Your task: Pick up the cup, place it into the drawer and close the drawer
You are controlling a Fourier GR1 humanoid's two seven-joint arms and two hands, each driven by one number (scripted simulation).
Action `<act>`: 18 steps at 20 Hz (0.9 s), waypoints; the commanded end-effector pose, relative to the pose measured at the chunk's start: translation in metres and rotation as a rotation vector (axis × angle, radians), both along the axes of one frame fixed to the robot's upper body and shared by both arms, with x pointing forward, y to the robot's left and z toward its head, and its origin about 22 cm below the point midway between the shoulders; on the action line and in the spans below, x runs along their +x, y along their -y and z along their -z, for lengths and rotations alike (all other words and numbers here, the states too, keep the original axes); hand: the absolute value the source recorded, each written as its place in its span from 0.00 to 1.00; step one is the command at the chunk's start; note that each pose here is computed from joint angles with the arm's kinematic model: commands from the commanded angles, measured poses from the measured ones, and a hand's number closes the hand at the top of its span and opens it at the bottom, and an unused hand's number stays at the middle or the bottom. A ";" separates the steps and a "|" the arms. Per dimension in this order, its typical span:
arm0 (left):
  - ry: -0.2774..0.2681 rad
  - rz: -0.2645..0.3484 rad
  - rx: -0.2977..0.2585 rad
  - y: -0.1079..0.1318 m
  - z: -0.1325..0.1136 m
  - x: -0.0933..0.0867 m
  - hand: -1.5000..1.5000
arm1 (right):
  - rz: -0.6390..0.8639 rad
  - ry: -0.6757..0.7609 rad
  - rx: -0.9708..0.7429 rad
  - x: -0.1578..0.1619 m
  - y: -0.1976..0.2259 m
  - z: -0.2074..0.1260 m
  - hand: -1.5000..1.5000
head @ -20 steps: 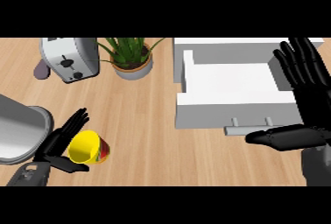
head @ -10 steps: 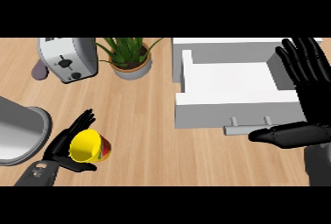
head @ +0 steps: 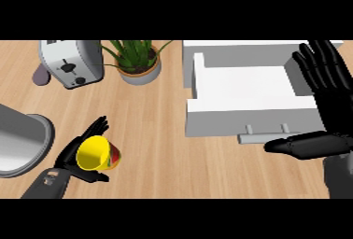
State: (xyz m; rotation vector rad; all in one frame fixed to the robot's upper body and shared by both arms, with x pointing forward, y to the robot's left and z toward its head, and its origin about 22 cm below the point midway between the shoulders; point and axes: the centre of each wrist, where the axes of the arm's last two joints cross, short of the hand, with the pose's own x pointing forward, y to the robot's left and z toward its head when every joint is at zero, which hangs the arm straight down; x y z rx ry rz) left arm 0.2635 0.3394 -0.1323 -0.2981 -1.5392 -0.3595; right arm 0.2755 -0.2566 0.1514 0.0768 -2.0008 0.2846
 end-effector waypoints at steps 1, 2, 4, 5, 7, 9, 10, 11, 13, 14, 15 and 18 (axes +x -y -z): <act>0.045 0.116 -0.195 0.018 0.001 0.009 0.00 | 0.018 -0.005 -0.014 0.002 0.009 -0.004 0.00; 0.046 0.118 -0.219 0.022 0.009 0.000 0.00 | 0.007 -0.003 0.014 0.003 -0.005 -0.003 0.00; 0.001 0.164 -0.261 0.036 0.012 0.002 0.00 | 0.004 -0.013 -0.006 0.003 0.010 -0.004 0.00; -0.005 0.179 -0.296 0.035 0.012 0.001 1.00 | 0.002 -0.012 -0.010 0.003 -0.003 0.000 0.00; 0.029 0.168 -0.330 0.045 0.019 -0.006 1.00 | 0.004 0.001 -0.011 0.003 0.004 -0.014 0.00; 0.212 0.121 -0.267 0.033 -0.002 0.016 1.00 | 0.029 -0.014 -0.011 0.002 0.005 0.000 0.00; 0.222 0.104 -0.242 0.031 0.003 0.007 1.00 | 0.022 -0.019 -0.029 -0.009 0.004 0.001 0.00; 0.278 0.048 -0.197 0.047 -0.004 0.023 1.00 | 0.012 -0.016 -0.029 0.002 0.009 -0.005 0.00; 0.355 0.032 -0.128 0.042 0.004 0.009 1.00 | 0.016 0.007 -0.011 -0.001 0.012 -0.007 0.00; 0.377 0.013 -0.146 0.039 0.000 0.013 1.00 | 0.026 -0.007 -0.010 0.003 0.017 -0.011 0.00; 0.391 -0.005 -0.196 0.034 -0.001 0.013 1.00 | 0.014 -0.002 -0.011 -0.001 0.000 -0.006 0.00; 0.407 -0.317 -0.155 0.054 0.001 0.019 1.00 | 0.022 -0.005 -0.004 -0.009 0.006 -0.007 0.00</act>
